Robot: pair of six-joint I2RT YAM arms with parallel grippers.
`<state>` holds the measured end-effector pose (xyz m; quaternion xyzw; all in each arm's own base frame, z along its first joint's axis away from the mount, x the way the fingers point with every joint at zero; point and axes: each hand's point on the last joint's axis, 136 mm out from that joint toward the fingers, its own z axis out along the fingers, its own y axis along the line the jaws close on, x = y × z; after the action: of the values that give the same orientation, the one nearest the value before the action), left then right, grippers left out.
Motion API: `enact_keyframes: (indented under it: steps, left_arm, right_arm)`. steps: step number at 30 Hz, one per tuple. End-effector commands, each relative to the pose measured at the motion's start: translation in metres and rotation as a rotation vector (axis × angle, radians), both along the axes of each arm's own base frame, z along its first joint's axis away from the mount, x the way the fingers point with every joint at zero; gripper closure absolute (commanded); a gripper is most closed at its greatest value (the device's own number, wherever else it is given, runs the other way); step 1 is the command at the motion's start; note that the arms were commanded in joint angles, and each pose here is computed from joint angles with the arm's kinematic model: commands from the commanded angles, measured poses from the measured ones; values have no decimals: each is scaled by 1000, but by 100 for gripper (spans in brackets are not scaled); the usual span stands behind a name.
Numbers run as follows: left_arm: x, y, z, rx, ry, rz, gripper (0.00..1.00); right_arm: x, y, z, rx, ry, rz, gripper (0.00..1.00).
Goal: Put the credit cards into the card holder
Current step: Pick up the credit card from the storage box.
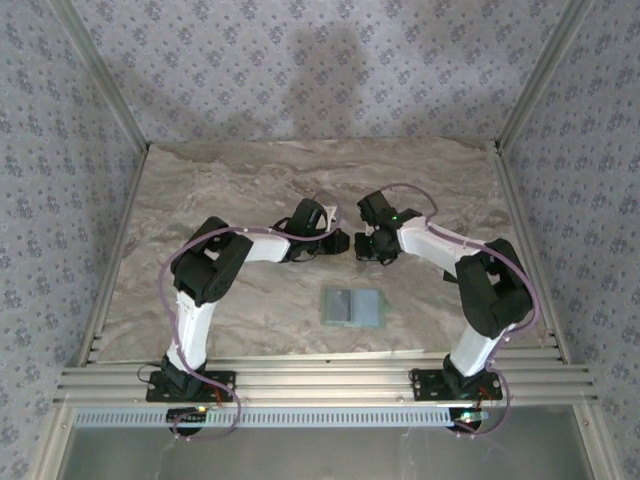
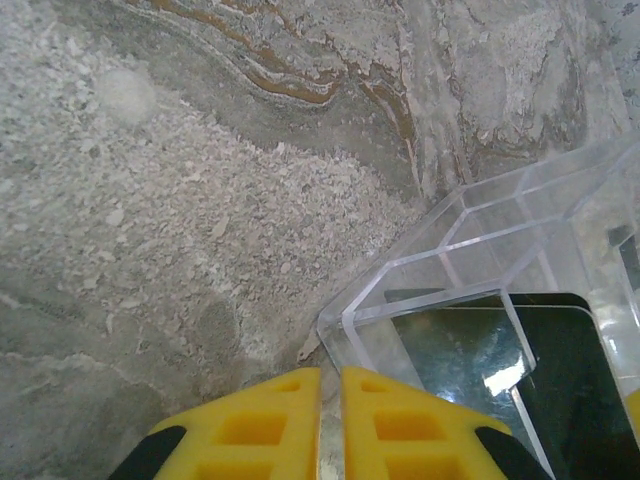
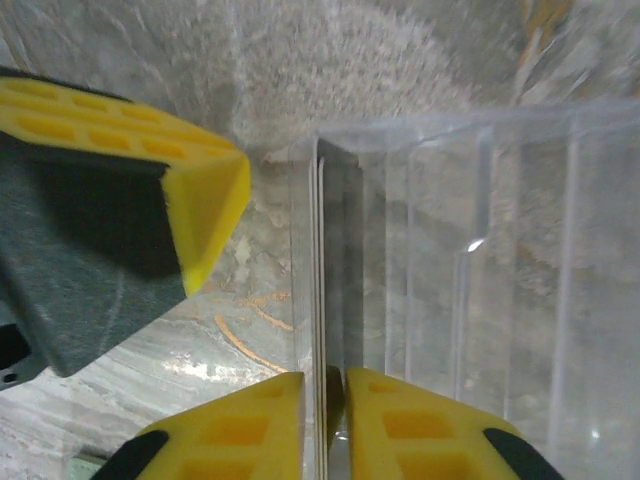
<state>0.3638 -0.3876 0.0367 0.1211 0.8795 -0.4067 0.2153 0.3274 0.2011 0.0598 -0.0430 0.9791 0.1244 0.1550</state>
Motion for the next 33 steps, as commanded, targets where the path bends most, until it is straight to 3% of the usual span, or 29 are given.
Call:
enact_keyframes:
  steps: [1,13,33]
  left_arm:
    - [1,-9,3,-27,-6,-22,87]
    - [0,-14,2,-40,2,-35,87]
    - [-1,-19,-1,-33,6,-42,87]
  right_arm:
    - [-7,8,-8,71,50,22,79]
    - [-8,16,0,216,68,21,75]
    - [-9,18,10,336,82,1,73]
